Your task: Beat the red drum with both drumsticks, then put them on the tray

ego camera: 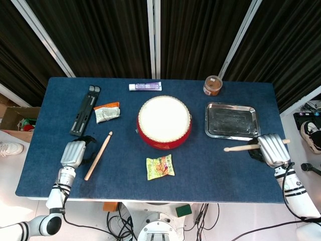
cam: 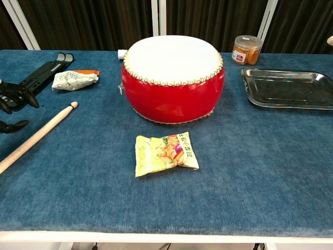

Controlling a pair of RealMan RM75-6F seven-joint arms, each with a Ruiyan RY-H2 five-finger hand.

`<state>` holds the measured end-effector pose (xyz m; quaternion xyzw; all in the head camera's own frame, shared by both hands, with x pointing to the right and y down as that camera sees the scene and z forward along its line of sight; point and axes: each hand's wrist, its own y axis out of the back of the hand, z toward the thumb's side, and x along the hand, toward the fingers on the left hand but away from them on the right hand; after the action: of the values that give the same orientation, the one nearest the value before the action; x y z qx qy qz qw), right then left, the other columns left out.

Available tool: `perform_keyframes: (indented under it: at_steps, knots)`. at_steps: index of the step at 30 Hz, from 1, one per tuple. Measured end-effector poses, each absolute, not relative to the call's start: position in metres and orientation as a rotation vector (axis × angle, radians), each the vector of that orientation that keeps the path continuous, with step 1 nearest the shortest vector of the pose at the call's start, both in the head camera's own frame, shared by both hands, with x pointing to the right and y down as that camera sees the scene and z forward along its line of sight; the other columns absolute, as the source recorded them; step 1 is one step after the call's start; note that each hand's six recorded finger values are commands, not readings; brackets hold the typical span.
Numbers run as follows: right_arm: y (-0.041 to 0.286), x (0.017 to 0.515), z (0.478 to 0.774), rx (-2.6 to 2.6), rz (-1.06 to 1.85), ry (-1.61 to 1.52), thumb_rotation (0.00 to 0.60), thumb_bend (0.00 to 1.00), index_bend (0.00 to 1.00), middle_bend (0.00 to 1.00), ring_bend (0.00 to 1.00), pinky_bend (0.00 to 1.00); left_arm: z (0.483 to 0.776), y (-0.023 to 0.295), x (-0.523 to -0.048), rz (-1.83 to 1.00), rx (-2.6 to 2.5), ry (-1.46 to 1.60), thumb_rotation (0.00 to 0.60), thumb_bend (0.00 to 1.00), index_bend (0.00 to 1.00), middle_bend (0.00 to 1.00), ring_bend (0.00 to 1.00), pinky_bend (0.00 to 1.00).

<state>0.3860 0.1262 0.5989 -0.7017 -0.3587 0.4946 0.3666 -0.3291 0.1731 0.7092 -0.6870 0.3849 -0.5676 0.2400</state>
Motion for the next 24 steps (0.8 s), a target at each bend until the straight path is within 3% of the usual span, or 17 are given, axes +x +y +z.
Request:
perform_keyframes:
  at_steps: [11, 24]
  knots:
    - [0.129, 0.399, 0.6, -1.811, 1.289, -0.955, 0.6, 0.9, 1.0, 1.0, 1.0, 1.0, 0.73, 0.18, -0.302, -1.727, -1.731, 0.933, 0.6, 0.29, 0.4, 0.23, 0.21, 0.35]
    - [0.132, 0.405, 0.604, -1.818, 1.296, -0.971, 0.6, 0.9, 1.0, 1.0, 1.0, 1.0, 0.726, 0.185, -0.29, -1.715, -1.825, 0.946, 0.6, 0.25, 0.4, 0.22, 0.19, 0.35]
